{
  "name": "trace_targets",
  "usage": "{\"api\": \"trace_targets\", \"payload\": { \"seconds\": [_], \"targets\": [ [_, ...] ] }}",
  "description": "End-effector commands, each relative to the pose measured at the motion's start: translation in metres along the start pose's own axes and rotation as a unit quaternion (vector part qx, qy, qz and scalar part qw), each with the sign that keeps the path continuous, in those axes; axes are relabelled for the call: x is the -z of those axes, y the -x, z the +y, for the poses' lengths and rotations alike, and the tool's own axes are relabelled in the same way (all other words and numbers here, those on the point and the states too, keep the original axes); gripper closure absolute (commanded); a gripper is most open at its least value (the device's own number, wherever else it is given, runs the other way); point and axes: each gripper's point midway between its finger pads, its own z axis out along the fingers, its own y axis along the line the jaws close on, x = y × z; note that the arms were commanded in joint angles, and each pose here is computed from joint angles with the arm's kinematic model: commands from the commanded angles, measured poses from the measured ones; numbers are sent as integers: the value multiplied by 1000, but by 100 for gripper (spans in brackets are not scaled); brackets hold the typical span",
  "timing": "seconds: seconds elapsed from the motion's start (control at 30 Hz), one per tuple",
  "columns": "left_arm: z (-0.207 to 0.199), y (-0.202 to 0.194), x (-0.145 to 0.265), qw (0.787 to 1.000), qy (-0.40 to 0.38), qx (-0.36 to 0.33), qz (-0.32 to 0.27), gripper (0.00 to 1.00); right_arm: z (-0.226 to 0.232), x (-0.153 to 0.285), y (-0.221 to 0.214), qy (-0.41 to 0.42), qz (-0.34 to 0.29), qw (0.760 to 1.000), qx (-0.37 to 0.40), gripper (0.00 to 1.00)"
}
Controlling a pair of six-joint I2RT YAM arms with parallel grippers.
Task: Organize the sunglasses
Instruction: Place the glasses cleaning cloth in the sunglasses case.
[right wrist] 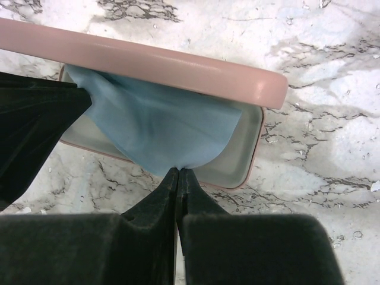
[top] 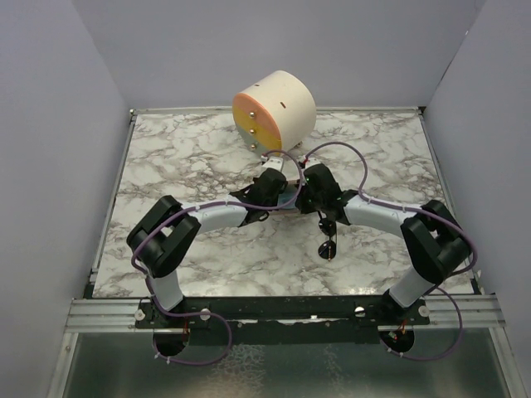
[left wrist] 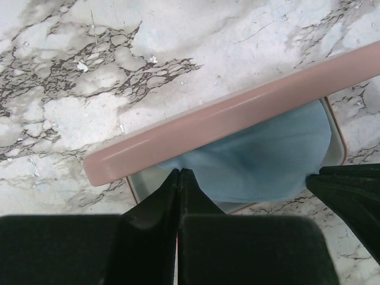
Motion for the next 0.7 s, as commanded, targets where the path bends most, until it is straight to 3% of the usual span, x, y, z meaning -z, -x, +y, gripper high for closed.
{"api": "trace_targets", "payload": {
  "seconds": [0.0, 0.67],
  "targets": [
    [-4, 25, 13, 1000, -9, -5, -22, 100, 4, 10, 20, 8, -26, 1000, 0, 99],
    [-5, 47, 30, 999, -6, -9, -48, 100, 9, 24, 53, 8, -65, 998, 4, 99]
  ]
}}
